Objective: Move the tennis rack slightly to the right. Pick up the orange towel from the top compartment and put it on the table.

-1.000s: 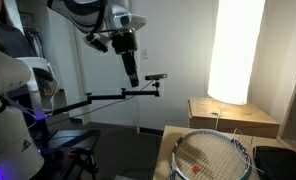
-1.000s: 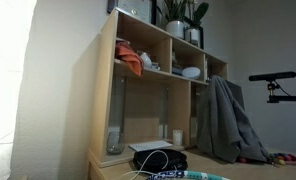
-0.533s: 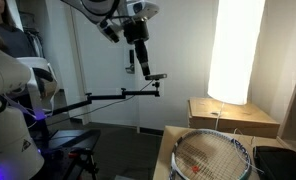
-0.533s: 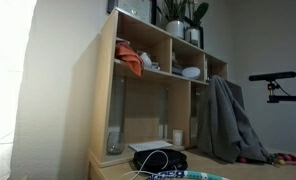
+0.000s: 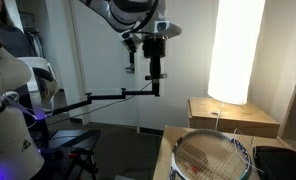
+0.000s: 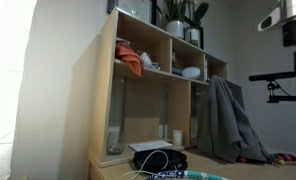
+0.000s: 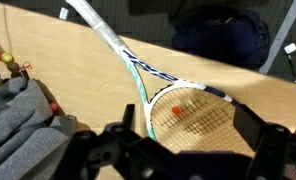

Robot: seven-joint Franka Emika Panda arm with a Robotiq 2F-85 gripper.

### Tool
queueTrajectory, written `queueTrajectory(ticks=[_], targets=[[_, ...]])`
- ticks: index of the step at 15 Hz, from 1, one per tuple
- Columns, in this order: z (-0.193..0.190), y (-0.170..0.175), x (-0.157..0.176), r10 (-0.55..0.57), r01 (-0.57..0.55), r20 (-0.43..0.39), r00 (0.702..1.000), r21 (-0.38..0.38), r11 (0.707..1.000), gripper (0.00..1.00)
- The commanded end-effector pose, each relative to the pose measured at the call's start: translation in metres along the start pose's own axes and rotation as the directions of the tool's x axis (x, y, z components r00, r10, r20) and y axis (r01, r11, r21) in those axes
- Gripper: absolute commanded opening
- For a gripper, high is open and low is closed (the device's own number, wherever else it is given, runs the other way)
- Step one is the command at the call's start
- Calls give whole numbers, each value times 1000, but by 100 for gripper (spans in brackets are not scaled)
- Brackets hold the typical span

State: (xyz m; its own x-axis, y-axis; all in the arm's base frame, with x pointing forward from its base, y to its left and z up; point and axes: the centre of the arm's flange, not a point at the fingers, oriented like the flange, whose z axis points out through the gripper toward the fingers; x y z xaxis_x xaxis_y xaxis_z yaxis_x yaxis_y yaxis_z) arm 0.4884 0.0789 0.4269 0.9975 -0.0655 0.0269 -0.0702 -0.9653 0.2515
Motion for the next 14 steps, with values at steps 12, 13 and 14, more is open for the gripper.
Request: queueTrajectory(ticks=[12,13,14], targets=[[74,-13,71,63,-65,35,997,72,995,100],[77,-13,72,64,-66,34,997,75,995,100],[79,-13,72,64,-66,37,997,74,995,100]])
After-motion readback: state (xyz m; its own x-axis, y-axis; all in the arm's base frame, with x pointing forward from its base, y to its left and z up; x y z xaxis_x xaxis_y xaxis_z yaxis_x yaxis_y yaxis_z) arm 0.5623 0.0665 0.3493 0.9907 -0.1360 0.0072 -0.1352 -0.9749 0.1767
